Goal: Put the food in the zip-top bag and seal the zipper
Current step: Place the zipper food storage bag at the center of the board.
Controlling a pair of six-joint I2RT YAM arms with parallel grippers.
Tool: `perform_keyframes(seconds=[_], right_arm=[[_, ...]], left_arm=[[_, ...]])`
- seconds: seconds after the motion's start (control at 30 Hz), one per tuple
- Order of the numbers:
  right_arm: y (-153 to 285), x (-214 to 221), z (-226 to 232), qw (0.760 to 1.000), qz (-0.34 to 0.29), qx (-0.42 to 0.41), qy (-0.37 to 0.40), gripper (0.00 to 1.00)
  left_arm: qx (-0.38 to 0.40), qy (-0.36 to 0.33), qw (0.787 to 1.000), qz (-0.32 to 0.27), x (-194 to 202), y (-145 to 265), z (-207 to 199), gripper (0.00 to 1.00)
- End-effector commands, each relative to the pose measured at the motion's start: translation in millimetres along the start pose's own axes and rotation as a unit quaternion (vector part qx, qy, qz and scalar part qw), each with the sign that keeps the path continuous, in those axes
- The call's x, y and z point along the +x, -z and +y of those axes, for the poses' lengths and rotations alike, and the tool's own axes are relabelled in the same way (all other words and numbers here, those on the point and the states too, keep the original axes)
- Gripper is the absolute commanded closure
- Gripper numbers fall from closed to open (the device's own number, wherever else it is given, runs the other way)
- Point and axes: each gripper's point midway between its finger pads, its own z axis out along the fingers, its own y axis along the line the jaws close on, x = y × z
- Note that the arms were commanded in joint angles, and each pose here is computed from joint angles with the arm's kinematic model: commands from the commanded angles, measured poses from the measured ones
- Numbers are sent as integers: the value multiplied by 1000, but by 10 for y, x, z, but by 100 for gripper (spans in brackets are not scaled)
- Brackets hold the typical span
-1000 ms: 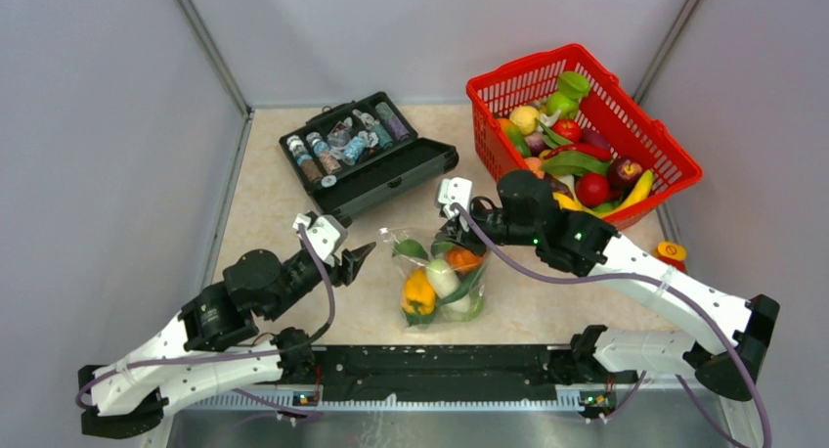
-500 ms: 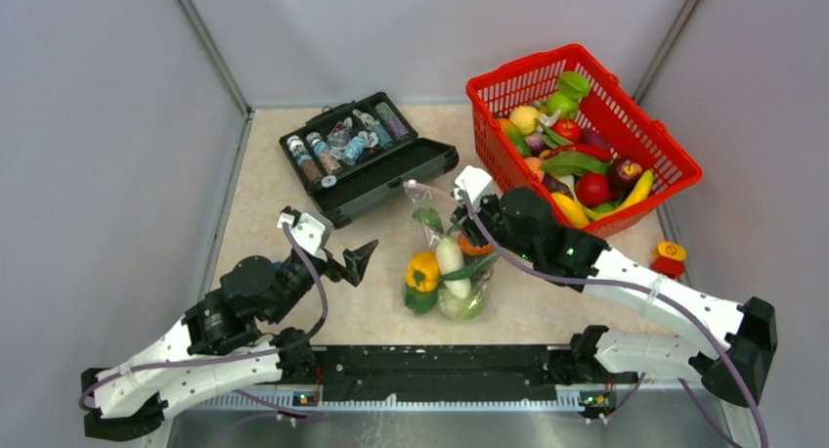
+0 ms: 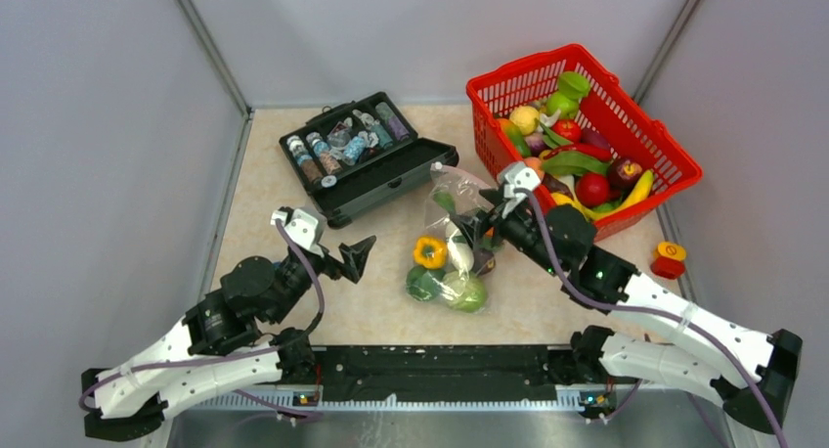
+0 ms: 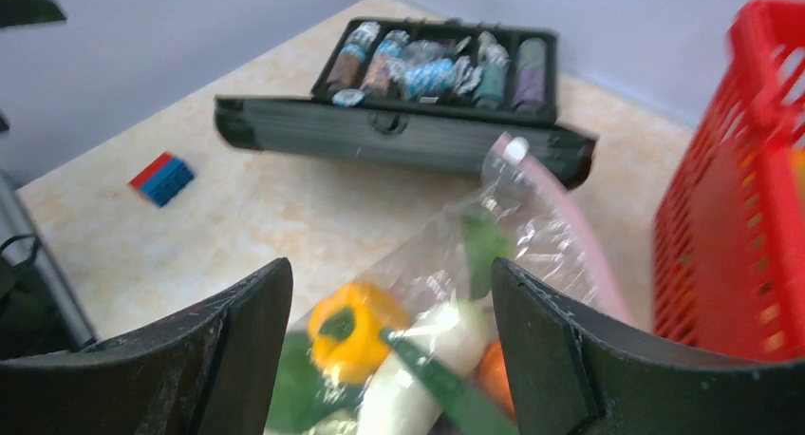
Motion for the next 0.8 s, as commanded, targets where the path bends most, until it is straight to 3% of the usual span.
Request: perform_keyframes(seconds=[0.0,0.2,0.43,0.6,0.77], right_arm=[[25,552,255,995,20,-52,-88,25],[-76,1302,187,987,102,-5,-125,25],[-86,1732,45,972,193,58,-118,25],[-15,1505,-184,974,149,118,-125,25],[105,571,79,989,-15,2,-147,18]], left_arm=[[-2,23,1000,-8,-20,-44,-32,1],[-2,25,1000,2,99,-155,-103,1],[-20,25,999,19,193,-239,-101,1],[-95,57,994,-21,159,-203,170,1],[-119,49,991,-23,125,-163,284,1]])
